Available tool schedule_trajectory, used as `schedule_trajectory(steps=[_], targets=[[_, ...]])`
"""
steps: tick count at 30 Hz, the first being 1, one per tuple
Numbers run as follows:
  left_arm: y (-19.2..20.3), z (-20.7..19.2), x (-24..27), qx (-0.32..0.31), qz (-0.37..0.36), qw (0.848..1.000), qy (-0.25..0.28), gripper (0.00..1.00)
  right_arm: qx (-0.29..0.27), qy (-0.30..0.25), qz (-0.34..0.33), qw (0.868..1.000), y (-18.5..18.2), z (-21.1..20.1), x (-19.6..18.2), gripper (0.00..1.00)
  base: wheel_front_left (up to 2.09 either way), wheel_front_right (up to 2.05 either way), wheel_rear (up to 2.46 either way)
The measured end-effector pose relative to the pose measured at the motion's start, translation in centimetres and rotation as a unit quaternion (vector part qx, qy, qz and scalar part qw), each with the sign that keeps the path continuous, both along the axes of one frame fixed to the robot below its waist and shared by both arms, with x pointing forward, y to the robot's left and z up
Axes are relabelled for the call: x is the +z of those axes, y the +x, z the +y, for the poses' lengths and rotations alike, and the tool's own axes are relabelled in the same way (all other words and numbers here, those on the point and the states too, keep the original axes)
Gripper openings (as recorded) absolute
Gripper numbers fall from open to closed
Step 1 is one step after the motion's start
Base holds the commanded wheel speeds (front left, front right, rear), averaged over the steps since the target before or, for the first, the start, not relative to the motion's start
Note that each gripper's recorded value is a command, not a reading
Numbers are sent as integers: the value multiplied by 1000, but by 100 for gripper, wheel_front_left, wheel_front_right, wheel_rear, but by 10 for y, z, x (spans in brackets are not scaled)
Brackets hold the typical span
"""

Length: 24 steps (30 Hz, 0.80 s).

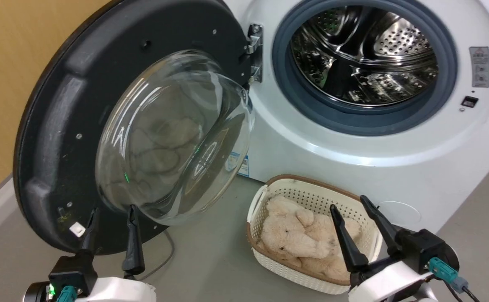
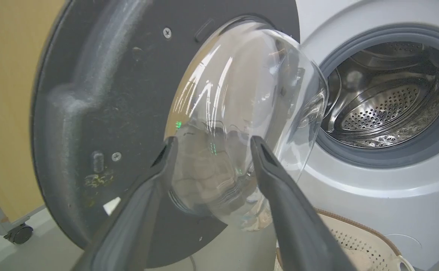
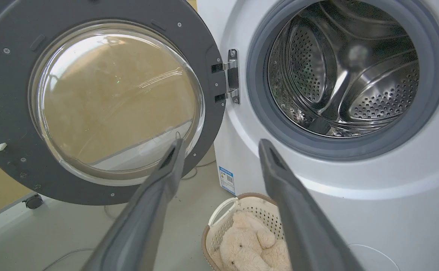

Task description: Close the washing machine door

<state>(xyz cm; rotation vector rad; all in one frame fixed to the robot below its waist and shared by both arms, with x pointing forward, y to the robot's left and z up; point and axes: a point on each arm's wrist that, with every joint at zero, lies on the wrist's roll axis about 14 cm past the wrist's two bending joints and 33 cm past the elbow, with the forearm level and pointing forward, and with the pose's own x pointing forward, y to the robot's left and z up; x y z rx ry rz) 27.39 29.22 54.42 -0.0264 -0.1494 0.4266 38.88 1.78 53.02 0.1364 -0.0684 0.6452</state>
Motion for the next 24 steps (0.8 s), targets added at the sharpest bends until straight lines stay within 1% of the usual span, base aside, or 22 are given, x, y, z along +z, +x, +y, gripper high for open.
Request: schedule_trajectory(steps=[9, 24], targets=[[-18, 13, 1, 35, -8, 999, -2, 100, 45, 13, 1, 999, -2, 28, 1, 100, -3, -3, -3], [-43, 27, 6, 78, -22, 997, 2, 100, 92, 30, 5, 995, -11, 58, -1, 100, -1, -1, -1]])
